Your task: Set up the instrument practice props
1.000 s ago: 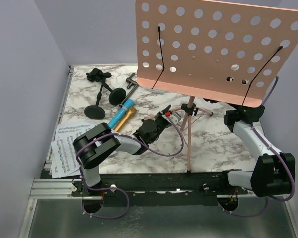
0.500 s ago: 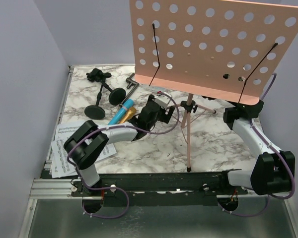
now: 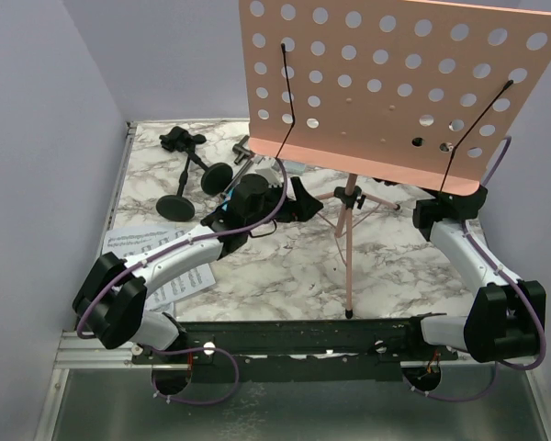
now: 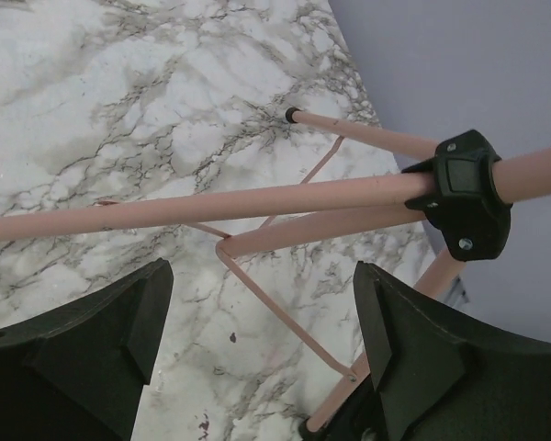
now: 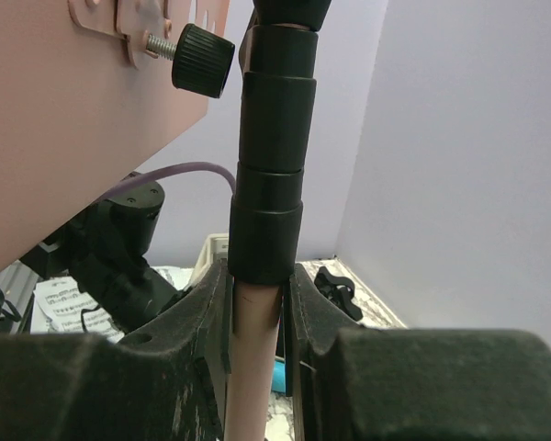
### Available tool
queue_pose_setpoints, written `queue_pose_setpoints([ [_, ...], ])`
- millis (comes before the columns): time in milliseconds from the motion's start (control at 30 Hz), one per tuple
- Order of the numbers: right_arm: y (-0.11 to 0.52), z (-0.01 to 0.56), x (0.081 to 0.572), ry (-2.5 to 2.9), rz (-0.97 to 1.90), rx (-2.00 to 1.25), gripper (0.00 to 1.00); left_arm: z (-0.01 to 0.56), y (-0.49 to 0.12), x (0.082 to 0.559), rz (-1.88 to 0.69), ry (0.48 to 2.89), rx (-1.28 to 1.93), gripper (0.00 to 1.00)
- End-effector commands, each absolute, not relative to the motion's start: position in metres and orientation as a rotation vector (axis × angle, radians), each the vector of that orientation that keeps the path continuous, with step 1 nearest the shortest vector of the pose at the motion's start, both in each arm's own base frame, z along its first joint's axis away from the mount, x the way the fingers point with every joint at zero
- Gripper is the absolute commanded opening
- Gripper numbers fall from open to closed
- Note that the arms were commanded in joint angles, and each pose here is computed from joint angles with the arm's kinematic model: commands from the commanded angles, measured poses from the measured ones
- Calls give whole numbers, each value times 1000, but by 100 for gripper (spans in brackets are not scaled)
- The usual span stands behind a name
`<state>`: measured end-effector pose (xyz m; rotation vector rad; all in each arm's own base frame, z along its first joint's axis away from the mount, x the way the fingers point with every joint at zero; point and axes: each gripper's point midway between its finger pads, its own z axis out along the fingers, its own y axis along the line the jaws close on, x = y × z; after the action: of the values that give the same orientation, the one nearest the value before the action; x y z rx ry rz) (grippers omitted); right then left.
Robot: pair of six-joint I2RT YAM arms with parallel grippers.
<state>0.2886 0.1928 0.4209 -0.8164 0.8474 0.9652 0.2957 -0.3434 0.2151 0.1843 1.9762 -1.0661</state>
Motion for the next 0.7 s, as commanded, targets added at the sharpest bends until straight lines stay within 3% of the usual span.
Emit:
queue_pose_setpoints([
  [0,184,456,274,642,798,-834,0,223,-342,280,-1246,2020,80,85],
  [167,186,463,275,621,820,-845,0,244,-318,310,-935,1718,264,85],
  [267,187,467,276,614,824,-856,0,261,-329,317,-888,1551,429,87],
  [667,186,488,282,574,842,-836,0,233,-383,345,-823,1423,750,75],
])
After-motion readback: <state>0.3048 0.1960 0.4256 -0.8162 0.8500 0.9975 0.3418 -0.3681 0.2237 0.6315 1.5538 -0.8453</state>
